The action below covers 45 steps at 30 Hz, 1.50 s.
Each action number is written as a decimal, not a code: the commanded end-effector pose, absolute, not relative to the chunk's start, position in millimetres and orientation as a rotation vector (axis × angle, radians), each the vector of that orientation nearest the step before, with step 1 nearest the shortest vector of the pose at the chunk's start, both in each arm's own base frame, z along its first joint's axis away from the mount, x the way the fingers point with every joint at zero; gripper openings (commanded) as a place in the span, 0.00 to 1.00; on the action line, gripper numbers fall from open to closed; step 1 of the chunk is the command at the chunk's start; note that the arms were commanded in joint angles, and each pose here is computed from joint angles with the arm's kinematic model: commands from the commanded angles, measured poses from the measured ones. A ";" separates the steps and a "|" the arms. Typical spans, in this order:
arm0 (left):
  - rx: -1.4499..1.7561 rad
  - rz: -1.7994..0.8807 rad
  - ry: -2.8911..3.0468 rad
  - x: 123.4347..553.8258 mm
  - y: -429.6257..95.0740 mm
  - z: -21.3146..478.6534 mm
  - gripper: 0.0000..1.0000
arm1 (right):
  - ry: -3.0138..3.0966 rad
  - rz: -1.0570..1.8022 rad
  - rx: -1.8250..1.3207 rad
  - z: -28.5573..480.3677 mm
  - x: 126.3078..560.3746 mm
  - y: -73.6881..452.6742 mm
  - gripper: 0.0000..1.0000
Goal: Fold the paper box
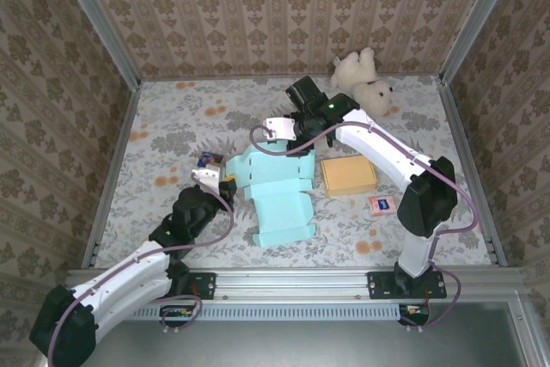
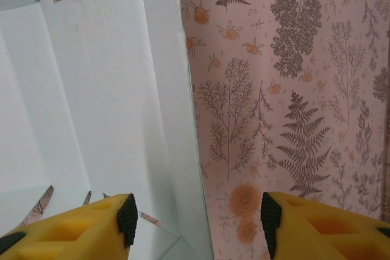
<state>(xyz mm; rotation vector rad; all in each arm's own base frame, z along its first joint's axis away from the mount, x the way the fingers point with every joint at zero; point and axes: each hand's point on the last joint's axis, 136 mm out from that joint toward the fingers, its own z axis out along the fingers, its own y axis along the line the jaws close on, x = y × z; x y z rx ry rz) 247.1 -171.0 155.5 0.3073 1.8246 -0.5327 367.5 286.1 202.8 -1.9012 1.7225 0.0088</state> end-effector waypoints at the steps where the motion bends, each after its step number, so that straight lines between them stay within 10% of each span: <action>1: 0.317 -0.541 1.766 247.4 -173.0 166.5 0.01 | 1.716 0.020 -1.957 200.9 366.7 282.7 0.59; 12: 0.318 -0.549 1.765 246.7 -173.9 166.9 0.01 | 1.799 0.079 -2.024 184.1 367.8 278.2 0.51; 30: 0.264 -0.537 1.776 250.6 -168.7 168.9 0.02 | 1.895 0.107 -2.069 180.3 357.9 269.3 0.00; 36: 0.066 -0.478 1.856 260.7 -147.7 173.6 0.33 | 2.041 -0.011 -1.924 188.2 368.0 255.7 0.00; 45: -0.269 -0.542 2.001 244.9 -121.0 195.1 0.40 | 2.118 -0.080 -1.807 184.9 363.4 243.3 0.00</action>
